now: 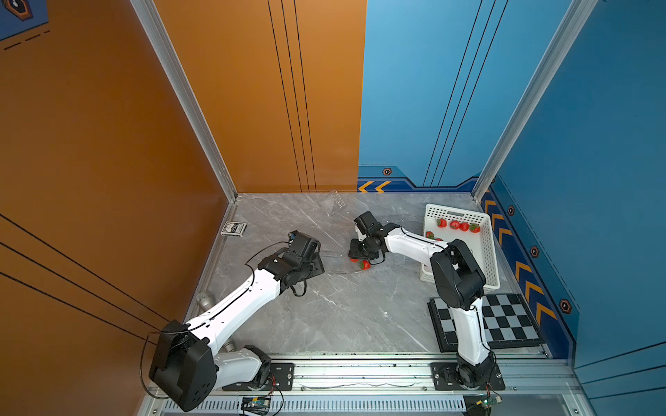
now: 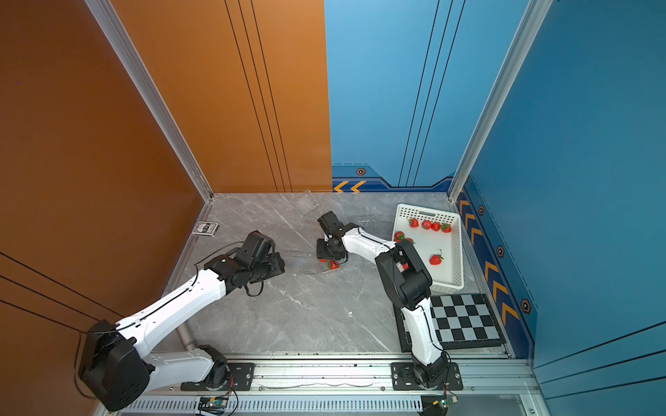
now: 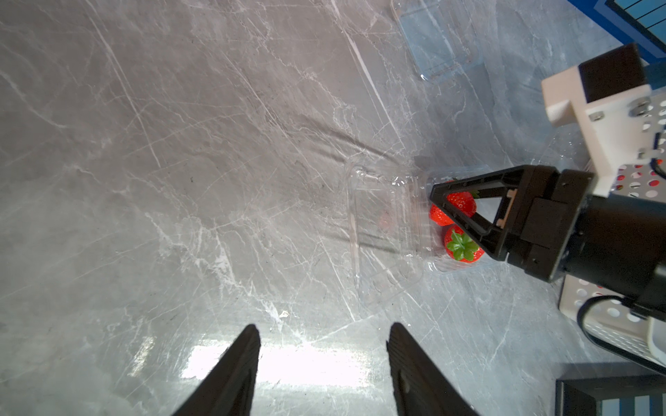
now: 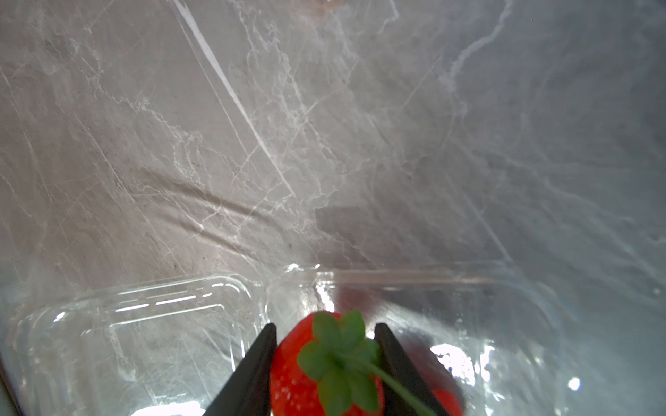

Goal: Pack strawberries into containers
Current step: Place the strawberry in the packing box.

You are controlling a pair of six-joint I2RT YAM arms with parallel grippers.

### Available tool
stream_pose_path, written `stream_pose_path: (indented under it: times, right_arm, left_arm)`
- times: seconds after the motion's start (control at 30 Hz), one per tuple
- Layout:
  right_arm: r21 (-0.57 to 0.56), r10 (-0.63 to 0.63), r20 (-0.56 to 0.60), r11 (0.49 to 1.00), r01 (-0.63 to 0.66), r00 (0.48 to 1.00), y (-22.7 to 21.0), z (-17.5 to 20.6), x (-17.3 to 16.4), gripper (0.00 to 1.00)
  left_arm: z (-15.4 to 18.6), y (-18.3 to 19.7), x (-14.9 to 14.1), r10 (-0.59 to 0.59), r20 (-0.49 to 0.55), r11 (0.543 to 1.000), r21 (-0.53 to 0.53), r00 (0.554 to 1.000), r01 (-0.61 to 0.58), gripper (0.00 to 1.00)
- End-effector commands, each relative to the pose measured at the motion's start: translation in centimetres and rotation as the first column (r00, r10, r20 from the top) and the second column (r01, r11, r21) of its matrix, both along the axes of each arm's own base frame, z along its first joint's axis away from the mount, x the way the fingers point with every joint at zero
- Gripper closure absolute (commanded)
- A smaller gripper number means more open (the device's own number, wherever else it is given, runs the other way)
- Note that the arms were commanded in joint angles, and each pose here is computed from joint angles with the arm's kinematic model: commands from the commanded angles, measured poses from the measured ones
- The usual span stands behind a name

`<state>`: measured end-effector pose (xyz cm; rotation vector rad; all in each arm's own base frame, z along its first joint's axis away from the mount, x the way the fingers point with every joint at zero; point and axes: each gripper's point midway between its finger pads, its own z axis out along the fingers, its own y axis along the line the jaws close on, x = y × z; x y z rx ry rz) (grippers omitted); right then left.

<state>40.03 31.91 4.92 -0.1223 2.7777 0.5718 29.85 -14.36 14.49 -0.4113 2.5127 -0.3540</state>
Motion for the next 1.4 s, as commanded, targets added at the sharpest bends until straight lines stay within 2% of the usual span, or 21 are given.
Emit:
stream_pose_path:
  times: [0.0,0.3,0.77,1.07,1.37]
  right_arm:
    - [0.000,-0.012,0.013,1.000,0.012,1.000,0.1,0.0,0.3,0.53]
    - [-0.005,-0.021,0.033,1.000,0.021,0.999,-0.8,1.0,0.3,0.46]
    - [-0.070,-0.039,0.223,0.996,0.056,0.974,-5.8,11.0,-0.4,0.40]
    - [-0.071,-0.148,0.280,0.982,0.175,0.948,-14.8,13.9,-2.3,0.40]
    - [-0.037,-0.358,0.245,0.925,0.378,0.901,-25.7,12.7,-5.4,0.38]
  left_arm:
    - [-0.1,0.2,-0.3,0.003,-0.010,1.000,-0.010,1.000,-0.003,0.40]
    - [0.1,0.3,-0.4,0.005,-0.003,1.000,-0.011,1.000,-0.005,0.40]
    - [1.0,-0.1,-0.1,0.000,0.022,1.000,-0.017,1.000,0.001,0.39]
    - [2.5,-3.8,0.5,-0.072,0.054,0.997,0.000,0.996,0.072,0.39]
    - [4.3,-12.6,1.8,-0.241,0.089,0.971,0.028,0.967,0.239,0.39]
